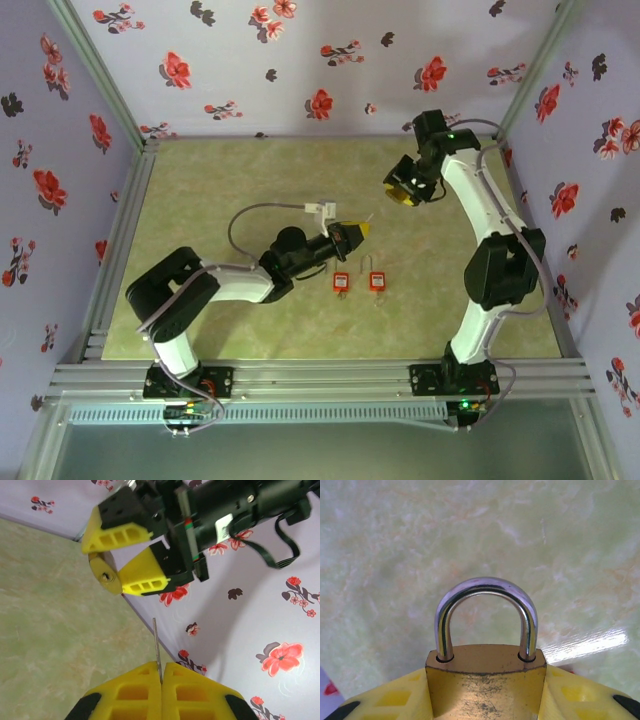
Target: Unlock with the key
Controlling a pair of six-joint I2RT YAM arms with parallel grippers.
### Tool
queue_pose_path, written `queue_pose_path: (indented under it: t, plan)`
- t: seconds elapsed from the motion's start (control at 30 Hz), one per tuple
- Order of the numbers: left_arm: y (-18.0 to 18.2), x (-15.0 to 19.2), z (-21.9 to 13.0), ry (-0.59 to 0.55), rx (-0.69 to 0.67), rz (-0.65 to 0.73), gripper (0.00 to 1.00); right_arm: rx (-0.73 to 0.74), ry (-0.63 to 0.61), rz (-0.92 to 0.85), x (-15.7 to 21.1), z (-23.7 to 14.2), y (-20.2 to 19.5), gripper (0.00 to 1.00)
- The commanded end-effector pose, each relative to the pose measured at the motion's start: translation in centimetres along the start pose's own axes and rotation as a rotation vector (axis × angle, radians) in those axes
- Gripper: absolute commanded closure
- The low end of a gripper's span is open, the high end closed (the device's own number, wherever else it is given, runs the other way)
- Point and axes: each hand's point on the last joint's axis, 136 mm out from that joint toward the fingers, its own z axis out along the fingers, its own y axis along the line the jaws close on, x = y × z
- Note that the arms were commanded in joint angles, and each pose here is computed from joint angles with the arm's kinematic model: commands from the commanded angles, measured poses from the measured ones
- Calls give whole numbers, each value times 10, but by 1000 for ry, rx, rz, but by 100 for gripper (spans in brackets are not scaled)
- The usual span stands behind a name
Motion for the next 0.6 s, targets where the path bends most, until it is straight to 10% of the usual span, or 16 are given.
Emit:
queue_pose_path:
  t: [0.0, 0.57]
  plan:
    - [-22, -5, 12, -3, 101, -23, 100, -75, 26, 19, 10, -18, 16, 76]
    - [11, -5, 25, -52, 50, -182, 100, -124, 50, -1, 37, -22, 29, 78]
